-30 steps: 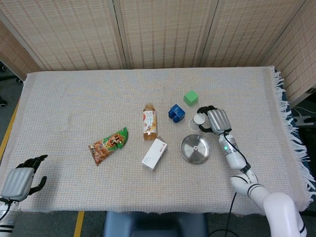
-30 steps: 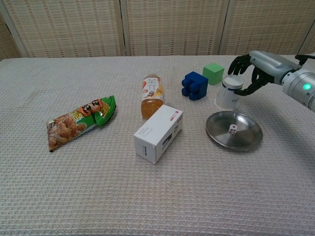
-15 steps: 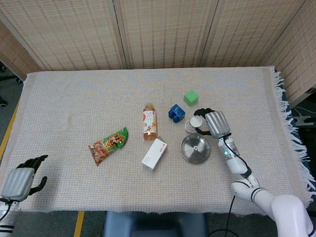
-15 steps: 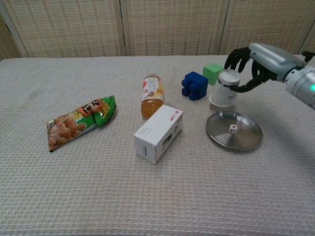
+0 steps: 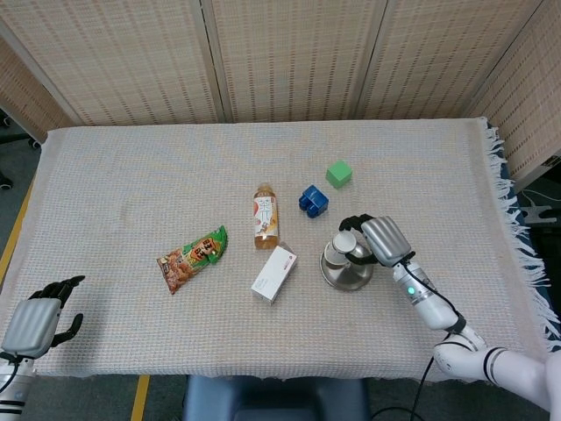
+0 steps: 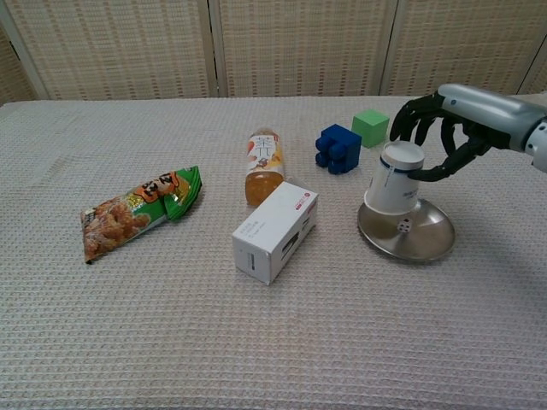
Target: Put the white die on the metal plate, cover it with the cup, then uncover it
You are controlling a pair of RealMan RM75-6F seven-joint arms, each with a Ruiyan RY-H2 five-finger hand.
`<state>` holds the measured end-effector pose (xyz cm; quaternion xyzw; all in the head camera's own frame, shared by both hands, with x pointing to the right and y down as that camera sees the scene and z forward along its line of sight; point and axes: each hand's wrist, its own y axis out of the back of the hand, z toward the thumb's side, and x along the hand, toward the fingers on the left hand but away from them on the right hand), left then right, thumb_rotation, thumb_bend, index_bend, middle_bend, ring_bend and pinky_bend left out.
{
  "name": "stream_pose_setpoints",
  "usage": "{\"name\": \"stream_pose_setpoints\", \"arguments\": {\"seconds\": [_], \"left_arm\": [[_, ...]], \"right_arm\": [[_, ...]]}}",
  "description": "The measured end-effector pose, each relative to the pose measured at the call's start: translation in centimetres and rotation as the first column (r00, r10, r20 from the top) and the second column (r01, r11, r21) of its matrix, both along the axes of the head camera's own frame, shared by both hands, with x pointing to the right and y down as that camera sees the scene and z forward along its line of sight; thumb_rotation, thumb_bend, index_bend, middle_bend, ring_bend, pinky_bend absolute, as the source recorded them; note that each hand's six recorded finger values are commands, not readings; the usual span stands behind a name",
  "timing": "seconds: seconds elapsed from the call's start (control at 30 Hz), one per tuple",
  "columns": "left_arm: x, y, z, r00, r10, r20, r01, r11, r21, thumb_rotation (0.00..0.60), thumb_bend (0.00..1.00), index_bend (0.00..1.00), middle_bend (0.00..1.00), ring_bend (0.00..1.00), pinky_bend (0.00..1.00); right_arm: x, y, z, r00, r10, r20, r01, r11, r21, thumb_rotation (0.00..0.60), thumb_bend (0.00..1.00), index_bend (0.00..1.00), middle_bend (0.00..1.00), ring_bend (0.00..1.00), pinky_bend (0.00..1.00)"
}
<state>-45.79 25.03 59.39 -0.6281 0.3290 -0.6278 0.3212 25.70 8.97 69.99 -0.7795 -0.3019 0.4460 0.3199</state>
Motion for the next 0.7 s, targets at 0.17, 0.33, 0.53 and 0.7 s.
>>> {"name": "stream_pose_setpoints", "arguments": {"seconds": [0.17,0.33,0.53,0.7], "left_arm": [[0.0,0.0,0.0,1.0,0.0,0.0,0.0,1.0,0.0,0.6,0.4,0.16,0.23,0.23,0.38],[0.1,0.0,0.0,1.0,0.002,-0.001,-0.002,1.0,0.0,0.6,0.4,0.16,0.23,0.23,0.38],[0.0,0.0,0.0,1.0,-0.002,-0.001,0.002,1.0,0.0,0.6,0.4,0.16,0.23,0.23,0.38],[-0.1,0.0,-0.1,1.0,-0.003,-0.003,0.003,1.0,0.002,0.6,0.4,0.16,0.23,0.23,0.38]], "right_arm": [[1.0,0.7,1.7,0.998,-0.001,-0.055,-0.002,0.999,-0.055,0.6,0.12,0.45,0.44,0.39,0.61],[1.1,1.3,2.9,0.998,-0.001,-0.056,-0.005,0.995,-0.103,0.6,0.12,0.45,0.44,0.39,0.61],[0.3,2.1,3.3,1.0,0.013,0.022,-0.009,0.984,-0.18,0.6,0.12,0.45,0.44,0.39,0.62],[-0.4,2.9,2.9,0.994,0.013,0.111,0.015,0.968,-0.251,0.6,0.12,0.45,0.44,0.39,0.62]]}}
